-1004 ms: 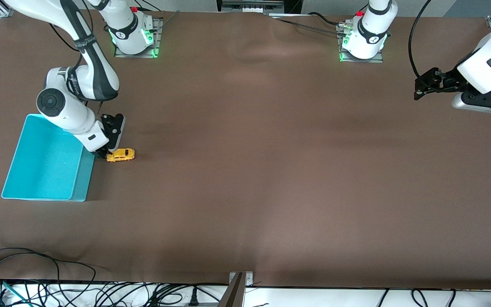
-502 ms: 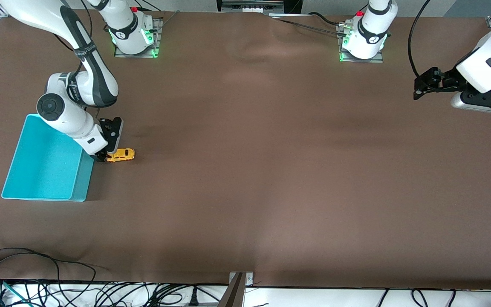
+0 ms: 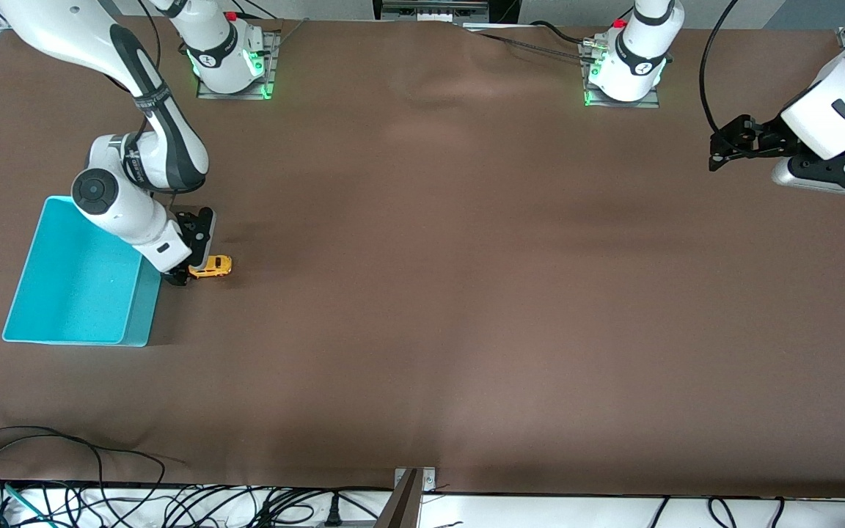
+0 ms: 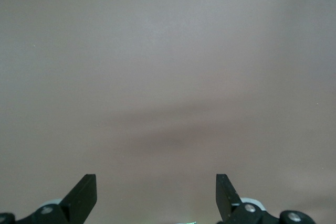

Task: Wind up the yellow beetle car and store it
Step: 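Close the right gripper on the yellow car, then lift the car with the right gripper over the blue bin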

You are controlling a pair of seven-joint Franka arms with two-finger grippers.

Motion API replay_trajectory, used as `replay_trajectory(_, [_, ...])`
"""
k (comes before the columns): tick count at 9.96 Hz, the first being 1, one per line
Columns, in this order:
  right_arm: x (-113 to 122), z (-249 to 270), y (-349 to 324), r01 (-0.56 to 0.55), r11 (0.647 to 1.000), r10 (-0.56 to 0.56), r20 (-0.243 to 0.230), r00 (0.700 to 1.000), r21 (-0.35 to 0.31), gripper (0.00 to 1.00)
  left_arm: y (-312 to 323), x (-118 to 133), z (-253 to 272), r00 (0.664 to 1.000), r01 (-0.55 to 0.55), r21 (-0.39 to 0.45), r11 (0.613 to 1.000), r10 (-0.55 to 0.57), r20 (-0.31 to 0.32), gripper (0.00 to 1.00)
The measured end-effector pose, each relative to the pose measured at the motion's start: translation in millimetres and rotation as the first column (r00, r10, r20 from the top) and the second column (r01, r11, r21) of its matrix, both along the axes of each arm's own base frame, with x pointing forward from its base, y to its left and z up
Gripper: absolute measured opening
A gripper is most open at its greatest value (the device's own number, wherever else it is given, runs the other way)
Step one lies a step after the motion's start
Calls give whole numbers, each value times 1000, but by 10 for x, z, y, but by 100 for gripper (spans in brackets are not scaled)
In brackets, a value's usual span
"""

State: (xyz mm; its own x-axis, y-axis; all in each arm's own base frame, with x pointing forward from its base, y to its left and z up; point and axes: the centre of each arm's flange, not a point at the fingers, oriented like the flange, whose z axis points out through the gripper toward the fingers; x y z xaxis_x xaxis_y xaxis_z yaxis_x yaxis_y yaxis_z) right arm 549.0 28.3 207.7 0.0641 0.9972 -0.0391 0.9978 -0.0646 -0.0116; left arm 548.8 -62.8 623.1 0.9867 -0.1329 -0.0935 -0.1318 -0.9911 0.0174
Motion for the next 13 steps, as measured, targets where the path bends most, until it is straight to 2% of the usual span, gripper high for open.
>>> replay_trajectory(4, [43, -135, 5, -11, 1000, 11, -5, 1000, 2, 98, 14, 2, 0, 1000, -3, 0, 1000, 3, 0, 100])
replay_trajectory(7, [138, -191, 11, -31, 1000, 31, -3, 1000, 3, 54, 17, 1, 1, 1000, -3, 0, 1000, 3, 0, 100])
replay_trajectory(8, [160, -180, 22, -34, 999, 34, 1, 999, 3, 45, 20, 2, 1, 1000, -4, 0, 1000, 4, 0, 100])
replay_trajectory(11, [243, -100, 70, -41, 999, 41, 3, 999, 4, 45, 23, 2, 1, 1000, -4, 0, 1000, 4, 0, 100])
replay_trajectory(13, [430, 122, 96, -37, 999, 37, -28, 999, -3, 45, 31, 2, 3, 1000, -6, 0, 1000, 6, 1, 100])
